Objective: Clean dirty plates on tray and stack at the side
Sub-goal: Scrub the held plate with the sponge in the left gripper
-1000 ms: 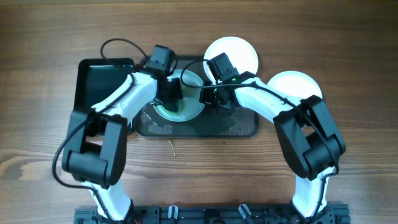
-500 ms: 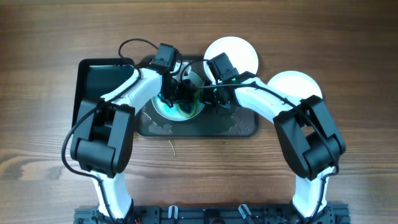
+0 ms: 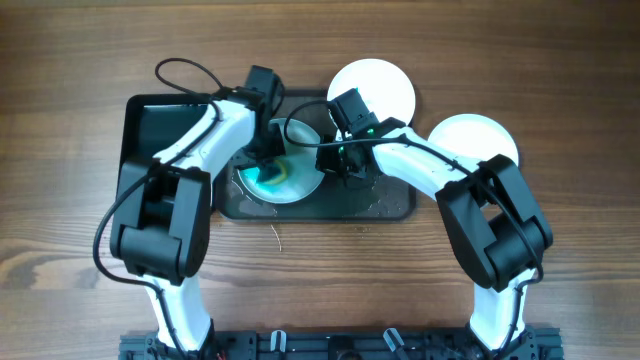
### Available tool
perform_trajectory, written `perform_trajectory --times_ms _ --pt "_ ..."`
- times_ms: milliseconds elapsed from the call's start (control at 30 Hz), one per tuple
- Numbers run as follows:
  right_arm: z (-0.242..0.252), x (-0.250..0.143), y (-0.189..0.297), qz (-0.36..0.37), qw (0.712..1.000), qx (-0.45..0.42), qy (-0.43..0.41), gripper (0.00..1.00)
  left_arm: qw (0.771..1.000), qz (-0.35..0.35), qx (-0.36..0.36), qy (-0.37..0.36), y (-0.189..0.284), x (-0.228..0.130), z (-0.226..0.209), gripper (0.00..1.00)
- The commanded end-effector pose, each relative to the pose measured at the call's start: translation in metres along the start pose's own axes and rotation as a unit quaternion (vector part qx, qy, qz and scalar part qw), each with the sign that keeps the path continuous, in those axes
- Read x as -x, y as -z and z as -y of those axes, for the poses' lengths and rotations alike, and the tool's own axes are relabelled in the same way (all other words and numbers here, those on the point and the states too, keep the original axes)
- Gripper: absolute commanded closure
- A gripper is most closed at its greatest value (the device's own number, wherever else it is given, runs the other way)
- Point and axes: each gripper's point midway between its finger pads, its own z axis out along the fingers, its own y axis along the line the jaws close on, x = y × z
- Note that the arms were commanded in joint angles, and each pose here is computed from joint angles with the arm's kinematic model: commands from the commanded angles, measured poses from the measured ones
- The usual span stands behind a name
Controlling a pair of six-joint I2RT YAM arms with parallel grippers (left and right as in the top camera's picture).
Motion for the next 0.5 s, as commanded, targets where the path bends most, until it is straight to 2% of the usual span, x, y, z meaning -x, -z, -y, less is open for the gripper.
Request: perform_trajectory --times_ms 0,67,133,167,233,267,333,400,467 --pt "0.008 -0.009 -0.006 -0.018 1.0 -0.006 0.003 0.96 0.948 -0.13 -0.252 -0.145 0.009 -0.063 0.075 0.96" --pt "0.008 -0.01 -0.006 -0.019 1.0 -0.007 0.003 0.96 0.945 -0.114 -0.265 -0.152 0.01 -0.056 0.081 0.96" --pt "0.008 -0.01 -0.006 -0.019 1.0 -0.007 0.003 0.96 0.954 -0.08 -0.25 -0.143 0.005 -0.04 0.08 0.96" --pt "0.008 -0.01 -0.006 -0.019 1.0 -0.007 0.005 0.96 0.967 -0.058 -0.219 -0.12 -0.001 -0.027 0.074 0.96" --pt "0.008 -0.01 -0.006 -0.019 1.0 -0.007 0.007 0.96 0.994 0.026 -0.096 -0.047 -0.015 0.014 0.039 0.96" --pt "0.008 -0.01 -0.006 -0.019 1.0 -0.007 0.007 0.96 0.997 0.061 -0.036 -0.008 -0.016 0.028 0.019 0.96" --pt "0.009 -0.009 -0.006 -0.018 1.0 -0.009 0.007 0.96 0.983 0.131 0.093 0.086 -0.009 0.047 -0.029 0.96" --pt "0.01 -0.008 -0.006 -0.016 1.0 -0.011 0.007 0.96 0.974 0.138 0.149 0.101 -0.004 0.043 -0.051 0.96" --pt "0.01 -0.008 -0.006 -0.015 1.0 -0.011 0.006 0.96 0.979 0.106 0.148 0.096 -0.007 0.03 -0.05 0.96"
